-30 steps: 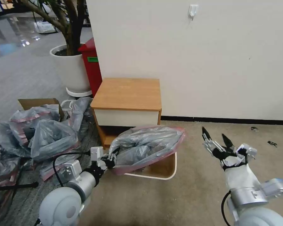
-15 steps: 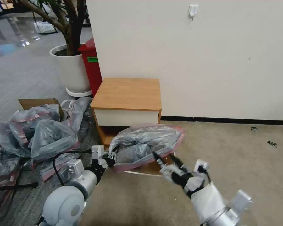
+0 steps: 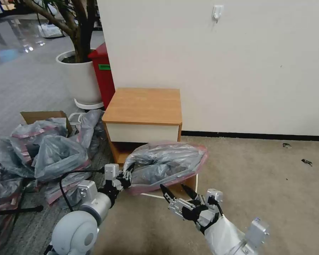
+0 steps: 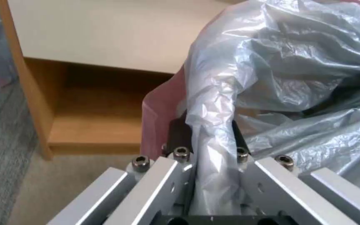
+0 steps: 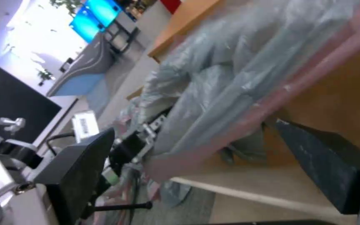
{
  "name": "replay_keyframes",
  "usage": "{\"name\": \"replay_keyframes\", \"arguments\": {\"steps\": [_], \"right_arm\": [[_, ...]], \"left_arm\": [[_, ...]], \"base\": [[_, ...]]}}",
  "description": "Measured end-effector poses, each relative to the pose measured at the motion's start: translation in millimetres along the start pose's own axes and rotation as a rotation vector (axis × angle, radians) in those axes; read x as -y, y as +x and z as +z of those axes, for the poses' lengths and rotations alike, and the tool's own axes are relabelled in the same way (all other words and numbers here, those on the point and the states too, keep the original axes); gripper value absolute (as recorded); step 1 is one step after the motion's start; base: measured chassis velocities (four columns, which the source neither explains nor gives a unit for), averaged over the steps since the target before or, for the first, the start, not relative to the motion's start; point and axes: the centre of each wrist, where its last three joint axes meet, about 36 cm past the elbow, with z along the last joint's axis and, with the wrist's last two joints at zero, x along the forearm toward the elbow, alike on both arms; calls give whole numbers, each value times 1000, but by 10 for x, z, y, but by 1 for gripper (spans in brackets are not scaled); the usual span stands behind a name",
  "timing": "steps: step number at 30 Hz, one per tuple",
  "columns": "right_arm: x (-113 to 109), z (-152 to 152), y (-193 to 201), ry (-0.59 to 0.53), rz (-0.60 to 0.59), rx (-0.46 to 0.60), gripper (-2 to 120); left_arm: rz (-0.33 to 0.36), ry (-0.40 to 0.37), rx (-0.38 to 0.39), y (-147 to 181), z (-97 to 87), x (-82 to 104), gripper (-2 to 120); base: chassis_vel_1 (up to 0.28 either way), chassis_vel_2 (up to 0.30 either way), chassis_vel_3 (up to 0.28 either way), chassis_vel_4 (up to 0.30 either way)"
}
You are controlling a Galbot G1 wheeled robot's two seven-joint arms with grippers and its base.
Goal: Pick up the garbage bag from the table and place it over the trash can.
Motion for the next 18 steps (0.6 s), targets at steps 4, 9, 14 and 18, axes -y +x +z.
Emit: {"name": "replay_keyframes", "arguments": {"steps": [4, 9, 14, 18], "right_arm": [[-43, 1, -42, -22, 51, -5, 99], [-54, -43, -90, -31, 74, 7, 99], [-72, -51, -114, -37, 67, 15, 99], [-90, -63, -144, -40, 54, 25, 99]], "left_arm": [[18, -1, 16, 42, -9, 37, 3], [27, -7, 22, 91, -9, 76, 3], [29, -7, 24, 117, -8, 96, 3], [30, -6, 23, 138, -6, 110, 3]], "base": [[0, 0, 0, 0], [0, 0, 0, 0], [0, 0, 0, 0], [0, 0, 0, 0]]}}
